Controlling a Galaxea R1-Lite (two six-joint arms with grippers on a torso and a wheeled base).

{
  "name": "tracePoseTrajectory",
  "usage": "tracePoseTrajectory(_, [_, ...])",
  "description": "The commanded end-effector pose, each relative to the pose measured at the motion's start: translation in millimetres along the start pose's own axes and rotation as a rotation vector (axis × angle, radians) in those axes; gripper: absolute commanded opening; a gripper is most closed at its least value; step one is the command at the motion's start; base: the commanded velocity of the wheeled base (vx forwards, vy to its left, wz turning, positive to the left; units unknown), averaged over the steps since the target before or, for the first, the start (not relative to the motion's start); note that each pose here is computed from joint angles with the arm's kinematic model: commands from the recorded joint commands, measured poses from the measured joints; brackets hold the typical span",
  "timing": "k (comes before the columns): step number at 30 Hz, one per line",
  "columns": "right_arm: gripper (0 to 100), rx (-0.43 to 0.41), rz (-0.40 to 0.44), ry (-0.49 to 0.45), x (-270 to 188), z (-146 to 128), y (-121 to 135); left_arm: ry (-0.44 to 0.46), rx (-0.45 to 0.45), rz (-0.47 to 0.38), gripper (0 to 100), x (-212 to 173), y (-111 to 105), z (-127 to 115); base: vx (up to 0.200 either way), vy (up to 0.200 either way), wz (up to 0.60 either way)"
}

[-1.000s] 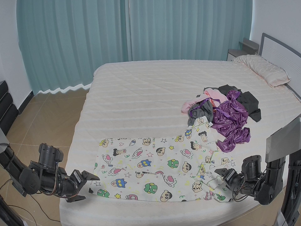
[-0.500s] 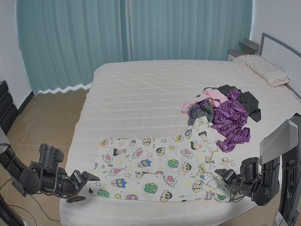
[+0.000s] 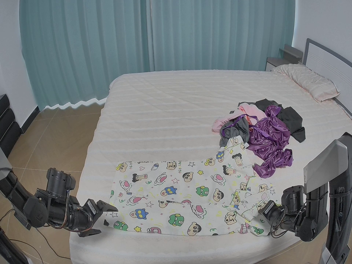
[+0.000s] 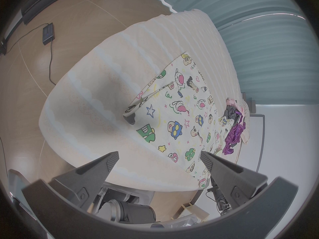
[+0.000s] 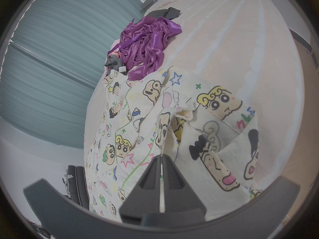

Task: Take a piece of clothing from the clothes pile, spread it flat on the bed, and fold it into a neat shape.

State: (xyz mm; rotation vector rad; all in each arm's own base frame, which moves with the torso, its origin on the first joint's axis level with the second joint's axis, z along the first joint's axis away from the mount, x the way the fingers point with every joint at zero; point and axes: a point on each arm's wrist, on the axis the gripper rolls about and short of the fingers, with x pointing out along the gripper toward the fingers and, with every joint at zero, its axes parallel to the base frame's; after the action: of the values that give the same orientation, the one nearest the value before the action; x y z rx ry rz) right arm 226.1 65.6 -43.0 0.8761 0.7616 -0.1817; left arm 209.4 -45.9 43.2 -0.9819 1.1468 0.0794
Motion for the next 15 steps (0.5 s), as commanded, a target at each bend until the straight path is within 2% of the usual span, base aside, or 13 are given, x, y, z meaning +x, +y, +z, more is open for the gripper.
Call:
tracePoseTrajectory(1, [0,0.001,0.017,-0.012,-5.5,2.1,2.5,0.004,0.002,0.003,100,0.8,0.1,-1.1,0.0,0.0,0.0])
tracePoseTrajectory(10, [0,-0.077,0.118,-0.051,-46.5,8.7,20.7,0.006,0.001,0.007,100,0.7,1.5,-1.9,0.0,0.0,0.0])
tracePoseTrajectory(15, [0,-0.099,0.136,-0.028,-57.9,4.6,27.6,0.007,0.0,0.008,100,0.7,1.8,-2.2,0.0,0.0,0.0])
